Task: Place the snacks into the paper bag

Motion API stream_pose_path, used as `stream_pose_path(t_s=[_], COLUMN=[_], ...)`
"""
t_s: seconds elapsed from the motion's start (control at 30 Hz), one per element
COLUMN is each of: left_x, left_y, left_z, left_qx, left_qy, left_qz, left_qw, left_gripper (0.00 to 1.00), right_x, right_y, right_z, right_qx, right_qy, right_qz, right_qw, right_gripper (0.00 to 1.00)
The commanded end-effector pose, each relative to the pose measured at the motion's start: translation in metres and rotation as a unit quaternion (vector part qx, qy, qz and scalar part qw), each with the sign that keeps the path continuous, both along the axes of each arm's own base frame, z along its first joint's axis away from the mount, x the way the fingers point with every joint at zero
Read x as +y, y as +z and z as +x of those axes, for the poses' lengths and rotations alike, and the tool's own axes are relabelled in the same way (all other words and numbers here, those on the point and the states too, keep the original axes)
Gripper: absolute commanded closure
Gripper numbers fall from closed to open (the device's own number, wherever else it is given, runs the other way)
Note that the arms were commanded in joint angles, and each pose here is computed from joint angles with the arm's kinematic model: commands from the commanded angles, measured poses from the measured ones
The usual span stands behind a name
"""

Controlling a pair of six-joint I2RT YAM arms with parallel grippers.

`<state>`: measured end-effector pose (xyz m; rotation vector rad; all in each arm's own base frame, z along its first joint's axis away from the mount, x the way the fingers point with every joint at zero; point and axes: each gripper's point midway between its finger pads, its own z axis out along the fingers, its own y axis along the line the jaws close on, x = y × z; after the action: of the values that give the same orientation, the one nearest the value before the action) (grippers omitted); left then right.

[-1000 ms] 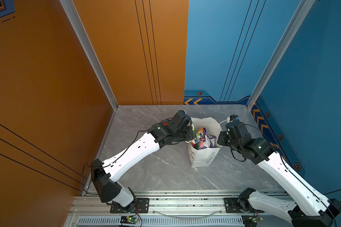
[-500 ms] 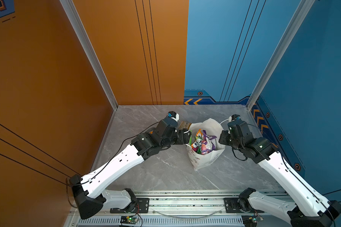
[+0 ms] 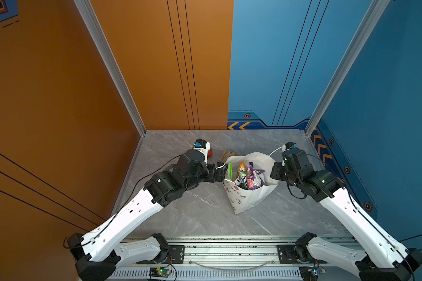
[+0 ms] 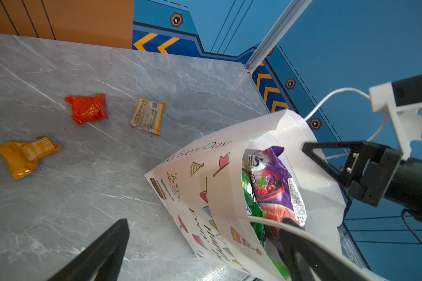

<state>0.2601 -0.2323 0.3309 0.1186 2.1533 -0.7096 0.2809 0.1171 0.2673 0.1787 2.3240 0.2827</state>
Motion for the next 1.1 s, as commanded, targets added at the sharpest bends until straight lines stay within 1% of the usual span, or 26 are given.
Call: stream_pose_path(t_s=[0.0,0.1,0.17,0.3,0.57,0.7,0.8,0.9,1.07], left_x=[0.003,0.011,0.018,0.039,0.087,0.112,0.124,0.13,0.137], left_y=[0.053,0.051,0.048,0.05,0.056,0.056,0.048,0.034,0.006], left_z=[0.009,0.017,0.021,0.024,0.017,0.009,0.004,0.002,-0.002], left_qx=[-0.051,-0.026,-0.015,-0.014,-0.049,-0.093,-0.104,-0.094,-0.078], left_qy=[0.013,0.031,0.042,0.063,0.115,0.159,0.176,0.181,0.183], left_qz=[-0.06,-0.05,-0.053,-0.067,-0.077,-0.083,-0.065,-0.041,-0.017], left_qw=[0.997,0.998,0.998,0.996,0.989,0.979,0.977,0.978,0.98], left_gripper=[0.02,0.02,0.02,0.02,0.02,0.02,0.02,0.02,0.02], right_x=[0.0,-0.001,-0.004,-0.01,-0.016,-0.015,-0.015,-0.014,-0.014], right_y=[0.022,0.023,0.022,0.024,0.03,0.03,0.031,0.031,0.033], right_z=[0.007,0.008,0.009,0.011,0.012,0.011,0.011,0.011,0.01], right_qx=[-0.032,-0.024,-0.02,-0.019,-0.02,-0.019,-0.022,-0.025,-0.031], right_qy=[-0.008,-0.01,-0.017,-0.033,-0.055,-0.058,-0.058,-0.056,-0.049], right_qz=[0.014,0.005,-0.004,-0.011,-0.015,-0.012,-0.011,-0.011,-0.014], right_qw=[0.999,1.0,1.0,0.999,0.998,0.998,0.998,0.998,0.998], right_gripper=[1.0,1.0,1.0,1.0,1.0,1.0,1.0,1.0,1.0])
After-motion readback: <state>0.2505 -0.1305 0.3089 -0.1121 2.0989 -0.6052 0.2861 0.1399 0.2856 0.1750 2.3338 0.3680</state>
